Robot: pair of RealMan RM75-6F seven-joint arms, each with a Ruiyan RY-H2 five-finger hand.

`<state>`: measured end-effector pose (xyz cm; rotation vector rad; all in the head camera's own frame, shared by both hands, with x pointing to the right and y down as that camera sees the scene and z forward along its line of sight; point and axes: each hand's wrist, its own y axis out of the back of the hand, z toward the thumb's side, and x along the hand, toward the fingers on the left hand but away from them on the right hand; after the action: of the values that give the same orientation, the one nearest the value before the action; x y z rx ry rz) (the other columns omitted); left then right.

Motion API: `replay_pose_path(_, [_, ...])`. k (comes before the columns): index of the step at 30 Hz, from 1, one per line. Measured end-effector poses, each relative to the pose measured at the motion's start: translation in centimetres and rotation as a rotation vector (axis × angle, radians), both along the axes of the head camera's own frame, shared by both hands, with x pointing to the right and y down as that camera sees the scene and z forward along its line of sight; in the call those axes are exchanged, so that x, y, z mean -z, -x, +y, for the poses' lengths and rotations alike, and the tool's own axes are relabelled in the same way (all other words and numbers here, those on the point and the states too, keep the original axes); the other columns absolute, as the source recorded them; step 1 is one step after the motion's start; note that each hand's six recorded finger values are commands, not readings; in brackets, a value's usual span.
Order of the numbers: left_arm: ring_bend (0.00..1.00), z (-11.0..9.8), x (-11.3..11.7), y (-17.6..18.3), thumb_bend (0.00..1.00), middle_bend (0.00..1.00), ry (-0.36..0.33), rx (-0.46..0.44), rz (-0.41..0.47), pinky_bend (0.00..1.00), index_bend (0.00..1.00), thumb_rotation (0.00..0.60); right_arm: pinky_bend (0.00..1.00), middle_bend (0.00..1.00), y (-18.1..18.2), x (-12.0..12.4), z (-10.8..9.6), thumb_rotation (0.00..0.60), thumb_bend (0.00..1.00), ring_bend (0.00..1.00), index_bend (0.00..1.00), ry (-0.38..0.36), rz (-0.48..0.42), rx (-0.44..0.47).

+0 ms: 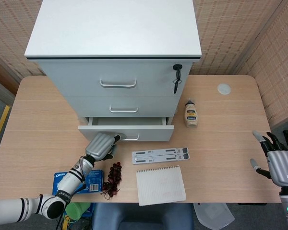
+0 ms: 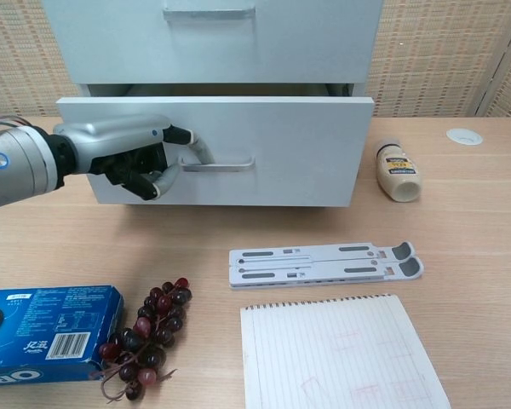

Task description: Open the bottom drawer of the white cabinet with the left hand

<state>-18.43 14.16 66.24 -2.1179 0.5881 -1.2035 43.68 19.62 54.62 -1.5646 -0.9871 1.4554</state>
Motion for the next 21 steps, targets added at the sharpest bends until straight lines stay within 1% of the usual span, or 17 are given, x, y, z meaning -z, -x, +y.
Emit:
replay_pose_path(13, [0.96,1.4,1.0,0.4,0.69,0.92,-0.009,0.006,-0.006,1.0,0.25,0.6,0.31,0.23,0.1,0.0,0.2,0.6,0.28,0.17,0.1,0.003,0.001,0.001])
replay_pose_path(21, [0.96,2.3,1.3,0.5,0.69,0.92,-0.003,0.004,-0.013,1.0,0.25,0.6,0.31,0.23,0.0,0.0,0.3,0.6,0.28,0.17,0.1,0.004,0.001,0.002])
